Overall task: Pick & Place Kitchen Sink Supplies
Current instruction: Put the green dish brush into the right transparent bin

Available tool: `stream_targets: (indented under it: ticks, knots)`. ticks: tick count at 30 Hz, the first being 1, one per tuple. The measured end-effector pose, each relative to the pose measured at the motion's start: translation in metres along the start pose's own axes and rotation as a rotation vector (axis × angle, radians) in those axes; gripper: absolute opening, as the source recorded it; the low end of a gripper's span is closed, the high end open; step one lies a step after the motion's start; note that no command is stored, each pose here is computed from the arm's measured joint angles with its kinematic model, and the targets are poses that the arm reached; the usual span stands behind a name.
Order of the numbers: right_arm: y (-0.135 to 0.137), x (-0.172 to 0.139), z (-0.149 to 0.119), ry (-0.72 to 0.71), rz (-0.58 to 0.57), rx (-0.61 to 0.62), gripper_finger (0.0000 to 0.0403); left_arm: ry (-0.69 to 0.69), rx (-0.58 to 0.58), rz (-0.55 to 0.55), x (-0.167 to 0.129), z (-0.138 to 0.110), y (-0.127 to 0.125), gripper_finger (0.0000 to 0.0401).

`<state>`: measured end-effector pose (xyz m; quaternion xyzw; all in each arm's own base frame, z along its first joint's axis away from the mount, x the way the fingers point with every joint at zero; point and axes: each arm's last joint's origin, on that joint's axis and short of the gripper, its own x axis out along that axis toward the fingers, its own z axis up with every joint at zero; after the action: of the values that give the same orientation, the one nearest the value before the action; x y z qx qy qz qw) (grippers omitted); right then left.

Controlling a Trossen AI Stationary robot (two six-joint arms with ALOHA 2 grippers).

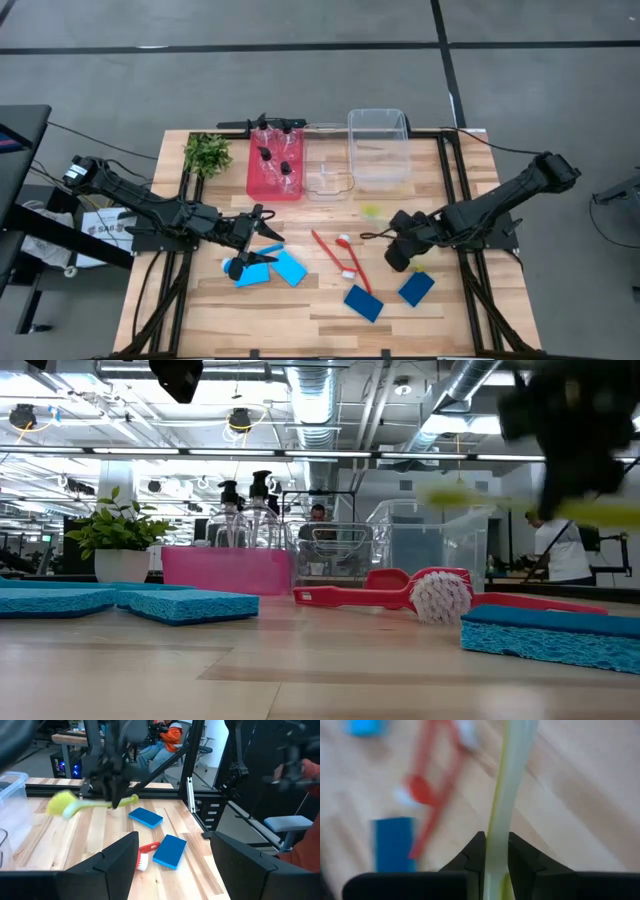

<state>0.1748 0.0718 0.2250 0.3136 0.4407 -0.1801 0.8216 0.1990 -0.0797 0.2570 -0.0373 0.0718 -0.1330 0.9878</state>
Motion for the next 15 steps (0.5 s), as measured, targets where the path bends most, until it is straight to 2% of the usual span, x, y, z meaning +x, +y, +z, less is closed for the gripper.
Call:
stream_targets:
  ticks: [3,7,11,15]
  knots:
    - [0.019,-0.023,0.019,-0.096,0.066,-0.121,0.0048,-0.001,0.0,0.007,0.0,0.0,0.0,0.025]
    - [0.038,-0.059,0.05,-0.3,0.079,-0.241,0.005,-0.001,0.0,0.008,0.0,0.0,0.0,0.025]
    - [0.046,-0.094,0.079,-0.521,-0.005,-0.351,0.005,-0.001,0.0,0.008,0.0,0.0,0.0,0.025]
    - [0.043,-0.12,0.107,-0.705,-0.15,-0.384,0.0051,-0.001,0.0,0.008,0.0,0.0,0.0,0.025]
